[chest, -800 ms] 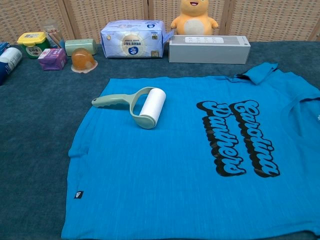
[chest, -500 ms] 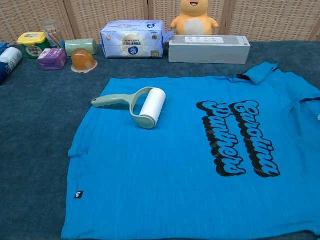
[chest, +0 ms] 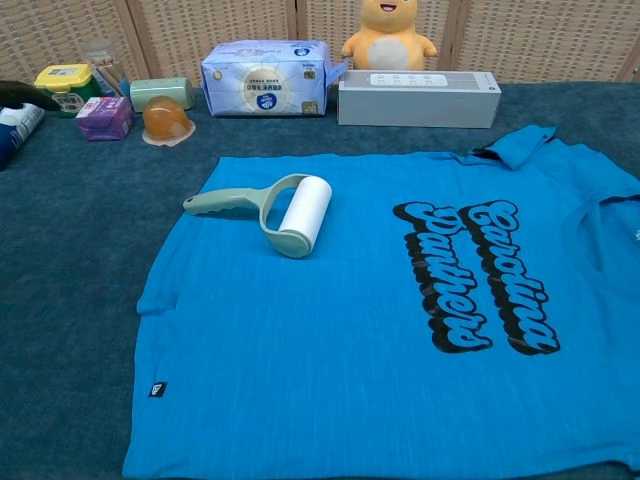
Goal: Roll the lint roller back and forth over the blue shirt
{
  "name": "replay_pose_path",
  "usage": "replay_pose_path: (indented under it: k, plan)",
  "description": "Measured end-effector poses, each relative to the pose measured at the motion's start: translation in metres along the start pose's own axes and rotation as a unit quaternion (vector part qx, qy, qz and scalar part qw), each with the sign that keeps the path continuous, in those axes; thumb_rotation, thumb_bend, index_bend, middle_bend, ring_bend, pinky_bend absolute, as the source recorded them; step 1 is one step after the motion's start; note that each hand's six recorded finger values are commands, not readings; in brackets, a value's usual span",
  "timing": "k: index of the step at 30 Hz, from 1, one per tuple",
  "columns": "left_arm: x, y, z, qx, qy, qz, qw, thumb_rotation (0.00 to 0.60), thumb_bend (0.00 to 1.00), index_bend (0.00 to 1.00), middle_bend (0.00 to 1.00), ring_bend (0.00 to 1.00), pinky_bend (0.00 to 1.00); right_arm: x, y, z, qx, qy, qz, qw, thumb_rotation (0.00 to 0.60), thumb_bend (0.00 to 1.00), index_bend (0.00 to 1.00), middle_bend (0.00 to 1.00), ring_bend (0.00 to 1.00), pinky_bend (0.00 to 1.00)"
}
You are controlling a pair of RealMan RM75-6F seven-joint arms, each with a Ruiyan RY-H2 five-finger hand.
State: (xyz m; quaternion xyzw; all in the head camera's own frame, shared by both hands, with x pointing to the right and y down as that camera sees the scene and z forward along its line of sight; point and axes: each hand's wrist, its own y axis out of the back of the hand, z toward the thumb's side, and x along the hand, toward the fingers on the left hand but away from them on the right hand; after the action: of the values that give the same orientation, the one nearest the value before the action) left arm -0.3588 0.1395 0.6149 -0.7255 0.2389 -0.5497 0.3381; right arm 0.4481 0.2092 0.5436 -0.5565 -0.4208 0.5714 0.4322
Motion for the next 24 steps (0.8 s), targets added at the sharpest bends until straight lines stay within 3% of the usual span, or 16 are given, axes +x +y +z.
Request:
replay_pose_path:
  k: [6,13,19,24]
  plan:
    - [0.060,0.005,0.025,-0.003,-0.047,-0.058,0.9972,0.600,0.01,0.00,0.00,0.00,0.07,-0.003,-0.005,-0.006,0.005,-0.014,0.010,0.9998,0.600,0.00,0.12,0.00,0.00,0.00]
    - [0.115,0.009,0.046,-0.027,-0.072,-0.071,0.9945,0.600,0.01,0.00,0.00,0.00,0.07,-0.011,-0.012,-0.017,0.012,-0.039,0.019,0.9990,0.600,0.00,0.12,0.00,0.00,0.00]
    - [0.145,-0.002,0.066,-0.034,-0.089,-0.092,0.9912,0.600,0.01,0.00,0.01,0.00,0.07,-0.017,-0.017,-0.025,0.018,-0.055,0.026,0.9980,0.600,0.00,0.12,0.00,0.00,0.00]
    - [0.159,-0.018,0.087,-0.032,-0.105,-0.119,0.9868,0.600,0.01,0.00,0.09,0.05,0.07,-0.019,-0.019,-0.029,0.019,-0.063,0.028,0.9974,0.600,0.00,0.12,0.00,0.00,0.00]
